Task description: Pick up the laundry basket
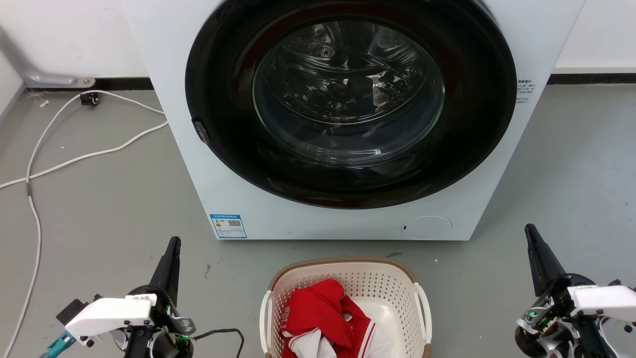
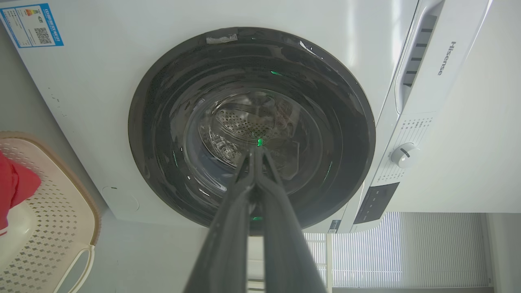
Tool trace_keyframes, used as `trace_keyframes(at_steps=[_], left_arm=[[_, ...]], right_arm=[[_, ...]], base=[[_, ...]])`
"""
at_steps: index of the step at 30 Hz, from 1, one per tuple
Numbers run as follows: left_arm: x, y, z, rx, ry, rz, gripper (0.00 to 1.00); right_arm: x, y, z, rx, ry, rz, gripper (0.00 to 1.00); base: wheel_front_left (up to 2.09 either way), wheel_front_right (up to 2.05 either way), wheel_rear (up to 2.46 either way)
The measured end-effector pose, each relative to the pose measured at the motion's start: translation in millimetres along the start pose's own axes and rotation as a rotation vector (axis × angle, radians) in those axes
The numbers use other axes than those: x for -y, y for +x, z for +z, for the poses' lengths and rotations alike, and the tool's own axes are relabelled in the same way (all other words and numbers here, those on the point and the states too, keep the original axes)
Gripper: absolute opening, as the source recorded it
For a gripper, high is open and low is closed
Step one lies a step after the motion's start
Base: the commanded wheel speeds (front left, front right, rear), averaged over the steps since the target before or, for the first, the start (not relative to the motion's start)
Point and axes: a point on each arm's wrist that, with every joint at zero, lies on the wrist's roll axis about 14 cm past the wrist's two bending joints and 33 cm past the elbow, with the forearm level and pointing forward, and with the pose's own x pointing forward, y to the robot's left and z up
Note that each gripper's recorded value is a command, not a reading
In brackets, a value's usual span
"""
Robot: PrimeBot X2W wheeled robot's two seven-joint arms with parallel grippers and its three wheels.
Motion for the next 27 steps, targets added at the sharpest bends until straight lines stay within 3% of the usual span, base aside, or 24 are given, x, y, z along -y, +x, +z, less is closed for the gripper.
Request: trace_keyframes(at_steps=[6, 7, 13, 27], left_arm=[[0, 0, 0, 0.001, 0.0, 0.0, 0.0], [0, 0, 0, 0.001, 0.0, 0.0, 1.0], [-29, -14, -2, 0.003, -0.011, 0.085, 1.0], [-18, -14, -2, 0.036, 0.038, 0.052, 1.0]], right_arm=[[0, 0, 0, 0.0, 0.0, 0.0, 0.0], [0, 0, 0, 0.0, 0.0, 0.0, 1.0], [29, -14, 0, 0.007, 0.009, -0.085, 1.0], [20, -17, 6, 0.055, -0.069, -0.059, 1.0]], base=[[0.0, 0.0, 0.0], [0.0, 0.0, 0.0], [0.0, 0.0, 0.0], [0.0, 0.0, 0.0]])
